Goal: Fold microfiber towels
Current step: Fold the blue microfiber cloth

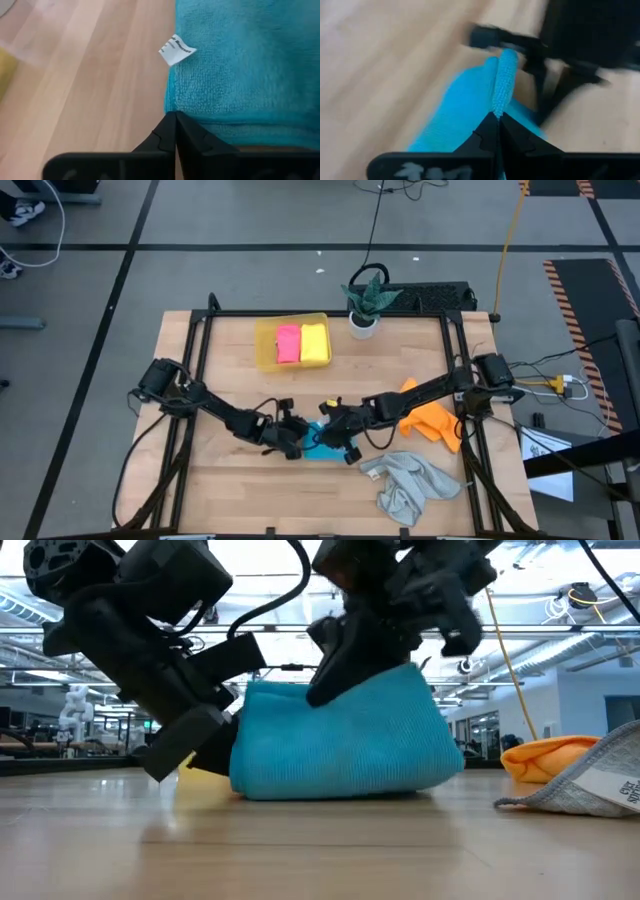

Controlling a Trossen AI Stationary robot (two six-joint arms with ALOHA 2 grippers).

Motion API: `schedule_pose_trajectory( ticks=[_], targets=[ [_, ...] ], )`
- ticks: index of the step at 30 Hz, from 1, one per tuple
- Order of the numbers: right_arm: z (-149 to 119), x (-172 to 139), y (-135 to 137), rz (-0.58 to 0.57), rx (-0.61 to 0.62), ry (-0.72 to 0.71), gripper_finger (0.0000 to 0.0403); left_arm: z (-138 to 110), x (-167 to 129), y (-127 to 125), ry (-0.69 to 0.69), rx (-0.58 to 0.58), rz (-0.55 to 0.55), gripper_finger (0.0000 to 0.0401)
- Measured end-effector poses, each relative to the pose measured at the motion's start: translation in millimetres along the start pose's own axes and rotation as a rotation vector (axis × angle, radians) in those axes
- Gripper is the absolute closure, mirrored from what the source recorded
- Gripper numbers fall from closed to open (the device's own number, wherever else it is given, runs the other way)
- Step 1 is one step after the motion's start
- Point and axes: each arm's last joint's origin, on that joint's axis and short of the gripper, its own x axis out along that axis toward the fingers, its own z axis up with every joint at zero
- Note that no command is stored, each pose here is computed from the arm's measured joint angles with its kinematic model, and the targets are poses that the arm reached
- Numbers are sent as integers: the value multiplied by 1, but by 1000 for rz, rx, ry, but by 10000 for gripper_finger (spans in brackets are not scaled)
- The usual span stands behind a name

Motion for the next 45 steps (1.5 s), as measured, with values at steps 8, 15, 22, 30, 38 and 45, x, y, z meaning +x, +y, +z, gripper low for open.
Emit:
schedule_pose_trajectory(
  ticks=[8,15,22,30,38,45],
  targets=[
    [-26,3,-22,-61,85,11,403,1,0,-1,-8,-1,-29,384],
    [-57,7,-21,-22,155,-53,403,2,0,-2,-15,-3,-35,398],
    [-61,7,-20,-24,182,-58,403,5,-10,-4,-27,5,-39,382],
    [-60,7,-20,-27,180,-67,403,22,-46,-7,-121,-34,-10,392],
    [-59,7,-21,-36,161,-79,355,32,-55,-14,-222,-15,-36,385],
    [-49,-13,-29,-305,214,-51,288,36,-44,-8,-248,-62,-12,392]
  ],
)
